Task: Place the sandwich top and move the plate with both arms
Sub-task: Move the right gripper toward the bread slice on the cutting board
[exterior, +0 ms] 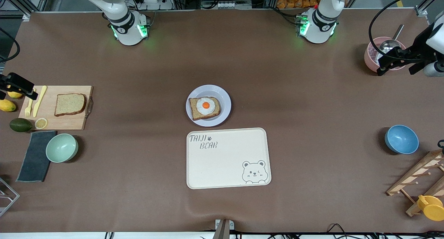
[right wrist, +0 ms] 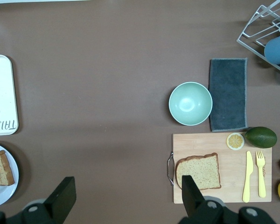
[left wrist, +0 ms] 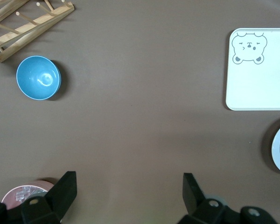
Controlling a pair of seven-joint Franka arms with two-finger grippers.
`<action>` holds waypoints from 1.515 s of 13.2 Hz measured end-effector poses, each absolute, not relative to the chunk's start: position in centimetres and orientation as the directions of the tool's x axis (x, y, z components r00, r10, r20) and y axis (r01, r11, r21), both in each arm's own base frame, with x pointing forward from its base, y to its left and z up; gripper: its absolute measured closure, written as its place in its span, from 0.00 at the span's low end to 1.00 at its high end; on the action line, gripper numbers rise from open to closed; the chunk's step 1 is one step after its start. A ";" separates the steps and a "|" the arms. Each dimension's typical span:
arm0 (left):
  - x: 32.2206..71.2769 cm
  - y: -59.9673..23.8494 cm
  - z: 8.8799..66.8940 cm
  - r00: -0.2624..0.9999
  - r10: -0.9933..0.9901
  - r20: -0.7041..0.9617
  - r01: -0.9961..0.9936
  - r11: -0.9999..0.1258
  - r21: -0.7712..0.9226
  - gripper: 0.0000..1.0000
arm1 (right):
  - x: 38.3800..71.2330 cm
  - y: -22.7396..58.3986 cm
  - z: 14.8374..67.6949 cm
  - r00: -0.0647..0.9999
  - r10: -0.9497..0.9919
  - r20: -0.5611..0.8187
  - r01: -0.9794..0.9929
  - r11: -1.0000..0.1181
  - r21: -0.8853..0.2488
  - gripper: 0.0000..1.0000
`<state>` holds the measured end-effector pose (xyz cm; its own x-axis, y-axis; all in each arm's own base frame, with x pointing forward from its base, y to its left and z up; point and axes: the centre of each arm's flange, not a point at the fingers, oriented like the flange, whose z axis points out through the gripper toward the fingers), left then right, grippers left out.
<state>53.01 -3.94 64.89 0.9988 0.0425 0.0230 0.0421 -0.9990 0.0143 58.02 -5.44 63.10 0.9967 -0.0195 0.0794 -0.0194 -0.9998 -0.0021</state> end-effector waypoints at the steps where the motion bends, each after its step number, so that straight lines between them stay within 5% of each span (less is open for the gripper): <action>1: 53.0 -3.9 64.9 0.999 0.042 0.023 0.042 -0.999 0.014 0.00 | 58.0 -5.4 63.1 0.997 -0.019 0.079 -0.019 -1.000 -0.002 0.00; 10: 53.3 -4.0 64.3 0.999 0.041 0.011 0.041 -0.999 0.013 0.00 | 58.2 -6.3 62.2 0.998 -0.035 0.058 -0.035 -0.999 -0.002 0.00; 20: 54.4 -4.5 62.2 0.999 0.033 -0.028 0.034 -0.999 0.009 0.00 | 57.9 -14.8 53.6 0.986 -0.162 -0.040 -0.162 -0.987 -0.004 0.00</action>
<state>54.43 -4.53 62.17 0.9990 0.0332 -0.0285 0.0335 -0.9994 0.0091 57.93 -14.77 53.63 0.9860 -0.1618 -0.0396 -0.1621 -0.9868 -0.0043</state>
